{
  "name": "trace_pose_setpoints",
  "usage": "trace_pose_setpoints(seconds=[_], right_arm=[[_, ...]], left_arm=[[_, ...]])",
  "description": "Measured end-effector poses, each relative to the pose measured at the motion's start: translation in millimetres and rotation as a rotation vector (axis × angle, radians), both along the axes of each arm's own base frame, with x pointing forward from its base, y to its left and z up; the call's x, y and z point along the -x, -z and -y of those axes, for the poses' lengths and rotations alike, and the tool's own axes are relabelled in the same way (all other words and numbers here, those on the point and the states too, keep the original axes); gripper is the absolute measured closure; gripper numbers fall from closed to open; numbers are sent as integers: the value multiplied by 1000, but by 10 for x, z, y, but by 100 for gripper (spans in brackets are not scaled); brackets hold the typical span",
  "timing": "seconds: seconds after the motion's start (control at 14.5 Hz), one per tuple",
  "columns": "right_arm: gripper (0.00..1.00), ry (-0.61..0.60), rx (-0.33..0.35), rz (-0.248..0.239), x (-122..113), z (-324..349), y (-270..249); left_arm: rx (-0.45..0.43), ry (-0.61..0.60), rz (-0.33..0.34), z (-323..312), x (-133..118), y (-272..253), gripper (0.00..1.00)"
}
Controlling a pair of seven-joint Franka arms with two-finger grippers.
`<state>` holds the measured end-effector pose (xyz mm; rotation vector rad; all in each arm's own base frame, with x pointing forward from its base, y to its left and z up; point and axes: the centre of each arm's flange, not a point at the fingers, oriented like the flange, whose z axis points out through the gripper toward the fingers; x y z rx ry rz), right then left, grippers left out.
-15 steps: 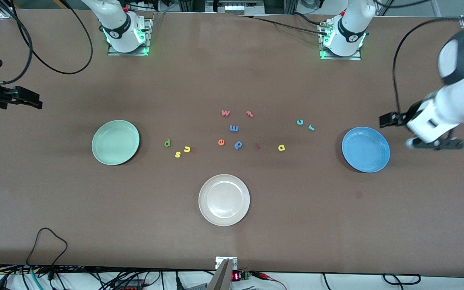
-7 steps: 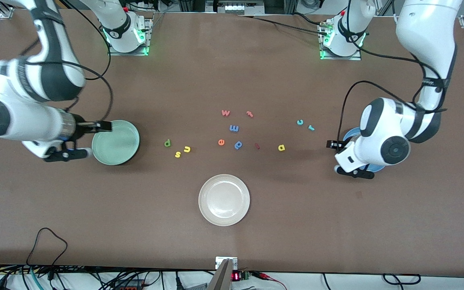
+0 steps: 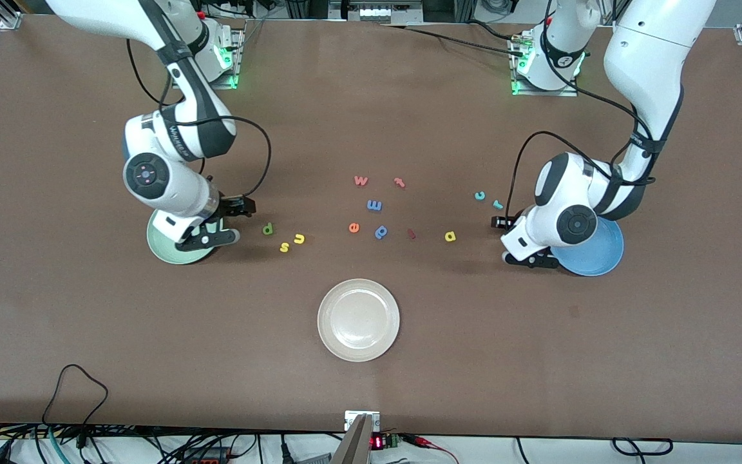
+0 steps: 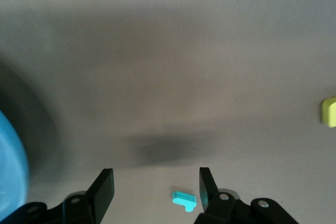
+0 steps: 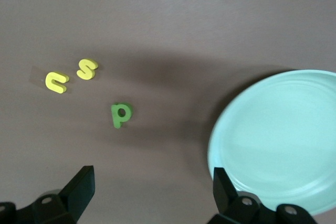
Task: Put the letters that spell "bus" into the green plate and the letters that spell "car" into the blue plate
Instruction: 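Lower the left gripper onto a cyan letter while the right gripper nears green p, then grasp the cyan letter with the left gripper while the right gripper grasps green p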
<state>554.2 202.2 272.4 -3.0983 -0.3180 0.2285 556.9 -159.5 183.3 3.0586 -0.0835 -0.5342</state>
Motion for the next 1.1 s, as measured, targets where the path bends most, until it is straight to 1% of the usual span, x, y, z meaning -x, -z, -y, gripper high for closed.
trace_pose_setpoints(seconds=[0.21,0.34,0.48,0.62,0.69,0.76,0.83,1.03,1.1], right_arm=[[0,-44,-12,26,100,-262,246],[0,-55,-23,46,91,-325,446],[2,-91,-35,61,70,-331,614],[21,-131,-42,71,36,-322,651],[21,-144,-45,75,27,-329,637],[29,-154,-47,78,27,-362,623],[32,-163,-48,80,43,-409,620],[32,-178,-52,89,73,-500,657],[34,-178,-52,87,76,-499,683]], left_arm=[[-11,-2,-12,50,226,18,27],[-18,-4,-18,72,336,20,30],[-16,-1,-11,97,405,40,30],[-10,-3,3,164,472,85,31],[-8,-4,9,192,504,108,32],[-5,-5,17,209,526,126,32],[-3,-6,21,212,542,143,33],[-3,-7,23,207,567,170,34],[-3,-7,21,204,576,177,35]])
